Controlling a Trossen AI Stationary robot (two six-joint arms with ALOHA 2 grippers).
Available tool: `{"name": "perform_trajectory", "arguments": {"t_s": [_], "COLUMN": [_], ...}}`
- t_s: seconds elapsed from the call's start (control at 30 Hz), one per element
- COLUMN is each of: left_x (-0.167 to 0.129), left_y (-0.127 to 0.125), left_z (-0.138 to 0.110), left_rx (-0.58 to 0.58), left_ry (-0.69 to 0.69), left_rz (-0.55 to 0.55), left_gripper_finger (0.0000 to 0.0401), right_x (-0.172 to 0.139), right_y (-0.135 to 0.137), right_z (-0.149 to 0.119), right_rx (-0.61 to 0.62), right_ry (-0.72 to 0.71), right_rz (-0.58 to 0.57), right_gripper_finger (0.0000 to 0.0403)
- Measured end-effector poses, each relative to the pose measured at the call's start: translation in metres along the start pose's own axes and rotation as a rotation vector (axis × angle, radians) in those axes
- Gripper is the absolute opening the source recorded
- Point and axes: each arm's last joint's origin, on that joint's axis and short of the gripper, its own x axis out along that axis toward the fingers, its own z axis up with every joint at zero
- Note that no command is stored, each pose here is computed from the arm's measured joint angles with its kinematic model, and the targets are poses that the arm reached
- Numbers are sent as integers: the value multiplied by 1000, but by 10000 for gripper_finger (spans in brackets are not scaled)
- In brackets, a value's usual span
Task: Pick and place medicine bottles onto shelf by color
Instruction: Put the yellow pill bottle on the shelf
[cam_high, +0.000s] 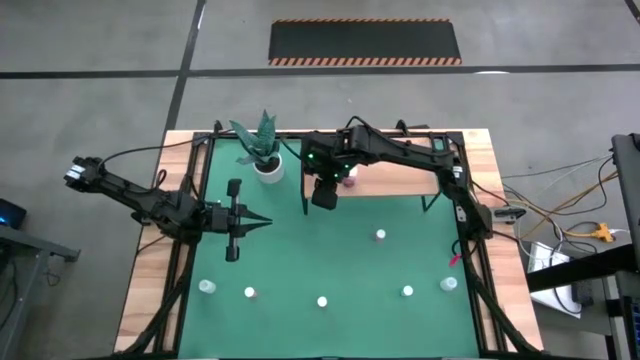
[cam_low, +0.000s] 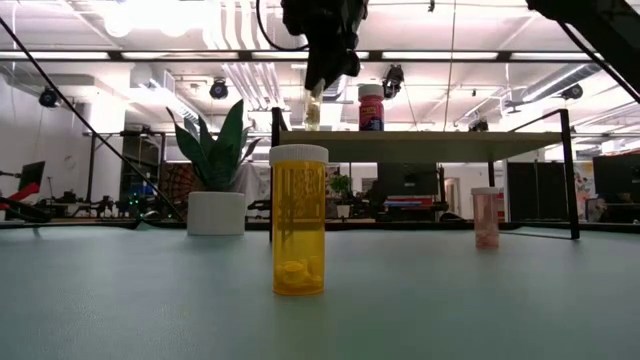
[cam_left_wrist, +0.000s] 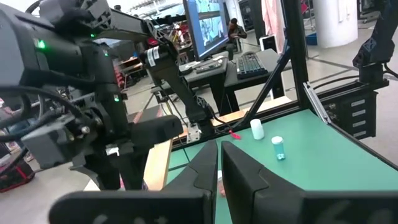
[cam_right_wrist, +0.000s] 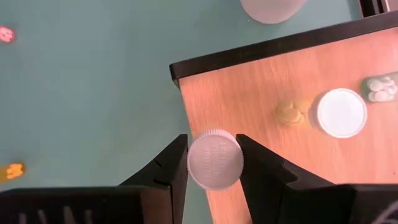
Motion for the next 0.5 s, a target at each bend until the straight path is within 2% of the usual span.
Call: {"name": "perform_trajectory", "arguments": {"t_s": [0.5], "left_x": [0], "left_y": [0], "left_z": [0], "left_rx": [-1], "left_ry": [1], "left_rz": [0], "left_gripper_finger": [4], "right_x": [4], "right_y": [-5], "right_z": [1], "right_rx": [3], "right_ry": [0], "right_rz": [-5], "right_gripper_finger": [113]}}
